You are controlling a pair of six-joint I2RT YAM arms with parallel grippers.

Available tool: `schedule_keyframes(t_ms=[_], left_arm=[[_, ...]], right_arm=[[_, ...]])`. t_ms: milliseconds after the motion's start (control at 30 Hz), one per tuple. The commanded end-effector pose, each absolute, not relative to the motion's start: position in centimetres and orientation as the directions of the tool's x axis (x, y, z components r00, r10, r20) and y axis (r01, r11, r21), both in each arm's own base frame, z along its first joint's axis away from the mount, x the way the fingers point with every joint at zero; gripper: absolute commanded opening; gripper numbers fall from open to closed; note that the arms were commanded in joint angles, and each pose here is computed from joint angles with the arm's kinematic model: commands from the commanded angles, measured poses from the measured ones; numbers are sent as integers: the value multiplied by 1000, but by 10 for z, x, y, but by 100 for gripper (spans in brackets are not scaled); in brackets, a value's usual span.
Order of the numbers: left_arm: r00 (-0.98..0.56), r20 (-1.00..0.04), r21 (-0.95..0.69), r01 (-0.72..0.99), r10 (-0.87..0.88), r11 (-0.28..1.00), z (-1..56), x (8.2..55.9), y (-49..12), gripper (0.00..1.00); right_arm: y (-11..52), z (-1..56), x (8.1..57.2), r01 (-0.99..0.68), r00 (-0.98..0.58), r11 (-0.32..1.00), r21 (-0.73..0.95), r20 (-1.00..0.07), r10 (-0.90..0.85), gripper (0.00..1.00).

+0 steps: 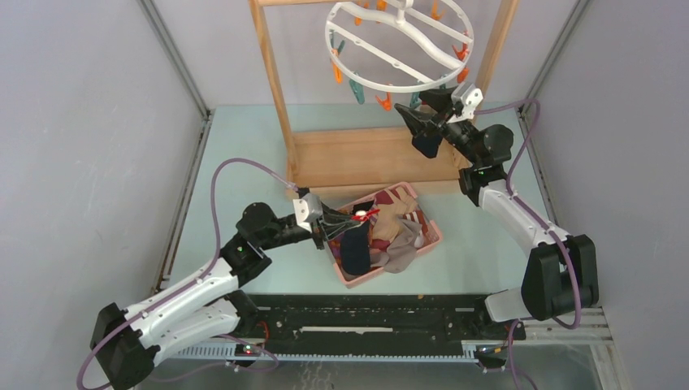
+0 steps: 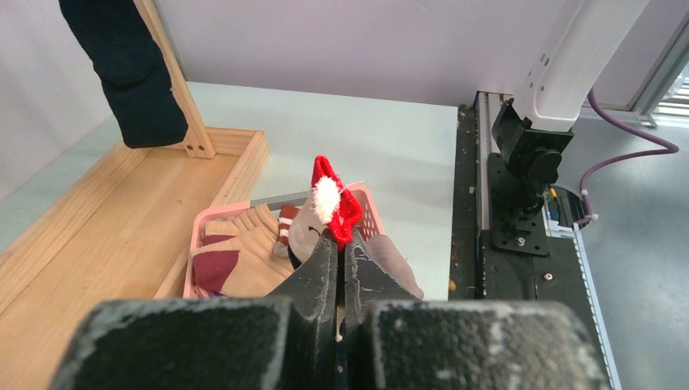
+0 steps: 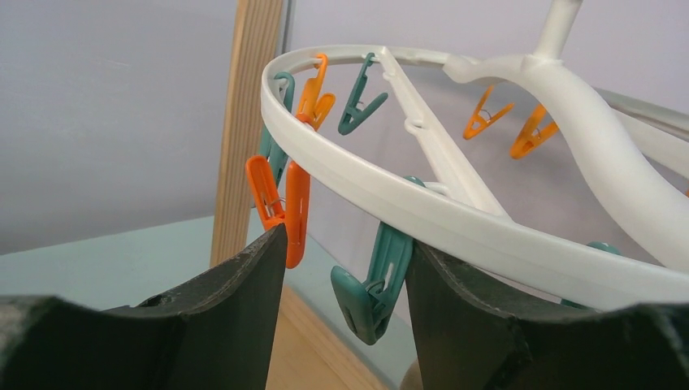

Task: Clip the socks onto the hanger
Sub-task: Open the clamp at the hanger.

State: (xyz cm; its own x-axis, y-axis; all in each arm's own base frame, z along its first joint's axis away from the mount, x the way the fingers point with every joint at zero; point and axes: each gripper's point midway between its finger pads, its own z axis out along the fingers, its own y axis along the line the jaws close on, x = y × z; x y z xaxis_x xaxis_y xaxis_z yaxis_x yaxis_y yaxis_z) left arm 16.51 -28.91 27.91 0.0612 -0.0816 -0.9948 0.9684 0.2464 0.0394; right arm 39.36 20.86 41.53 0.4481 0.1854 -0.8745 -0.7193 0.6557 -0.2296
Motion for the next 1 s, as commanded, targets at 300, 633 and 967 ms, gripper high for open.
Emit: schedule_keyframes(t_ms=[300, 633, 967], left_arm=[[96, -989, 67, 969, -109, 237, 295, 166, -290, 0], [96, -989, 67, 970, -114, 235, 296, 165, -290, 0], [91, -989, 63, 971, -116, 229, 297, 163, -290, 0]], right_arm=[[206, 444, 371, -746, 490, 614, -258, -837, 243, 59], [206, 447, 371, -751, 484, 614, -243, -835, 262, 57], [203, 449, 372, -747, 480, 625, -226, -834, 273, 47]])
